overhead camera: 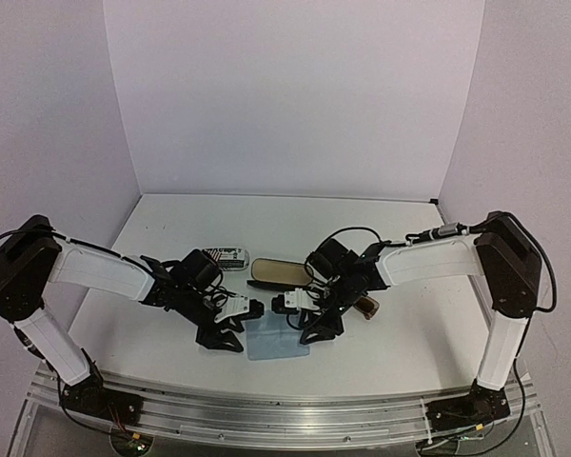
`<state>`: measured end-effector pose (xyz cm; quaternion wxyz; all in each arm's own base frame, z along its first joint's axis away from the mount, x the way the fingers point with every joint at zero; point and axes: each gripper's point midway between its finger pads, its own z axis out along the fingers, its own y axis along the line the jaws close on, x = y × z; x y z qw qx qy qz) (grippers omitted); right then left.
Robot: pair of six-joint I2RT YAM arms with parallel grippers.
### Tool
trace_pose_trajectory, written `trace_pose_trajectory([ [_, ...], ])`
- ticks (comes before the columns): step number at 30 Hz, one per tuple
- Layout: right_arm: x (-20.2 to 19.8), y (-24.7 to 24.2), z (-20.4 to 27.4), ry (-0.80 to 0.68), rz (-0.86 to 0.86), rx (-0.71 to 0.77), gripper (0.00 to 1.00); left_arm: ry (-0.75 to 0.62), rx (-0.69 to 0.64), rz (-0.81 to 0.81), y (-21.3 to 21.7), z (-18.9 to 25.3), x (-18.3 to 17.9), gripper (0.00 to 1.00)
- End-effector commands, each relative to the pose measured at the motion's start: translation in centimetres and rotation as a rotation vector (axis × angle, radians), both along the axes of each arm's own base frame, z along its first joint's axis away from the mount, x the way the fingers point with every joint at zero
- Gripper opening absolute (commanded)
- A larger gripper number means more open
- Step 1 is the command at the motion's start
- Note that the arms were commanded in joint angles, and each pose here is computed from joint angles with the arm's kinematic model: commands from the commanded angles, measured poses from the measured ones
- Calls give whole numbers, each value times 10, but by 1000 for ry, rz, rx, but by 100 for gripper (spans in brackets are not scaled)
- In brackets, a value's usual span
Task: Organize the sunglasses
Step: Fold the glasses cleaning cloth at the center of the board.
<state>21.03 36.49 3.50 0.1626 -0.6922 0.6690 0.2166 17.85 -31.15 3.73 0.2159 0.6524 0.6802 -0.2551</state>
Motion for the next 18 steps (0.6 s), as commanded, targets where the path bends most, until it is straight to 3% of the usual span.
trace_pose_trajectory([
  [1, 4, 6, 2, -25, 41, 20, 46, -87, -69, -41, -20, 20, 16, 52],
  [6, -27, -3, 4, -23, 166, 46, 47, -180, -118, -270, -22, 19, -20, 50],
  [13, -28, -9, -27, 15, 136, -37, 46, -143, -84, -265, -23, 3, -21, 50],
  [18, -23, -10, -42, 5, 118, -88, 37, -148, -65, -285, -20, -5, -23, 50],
])
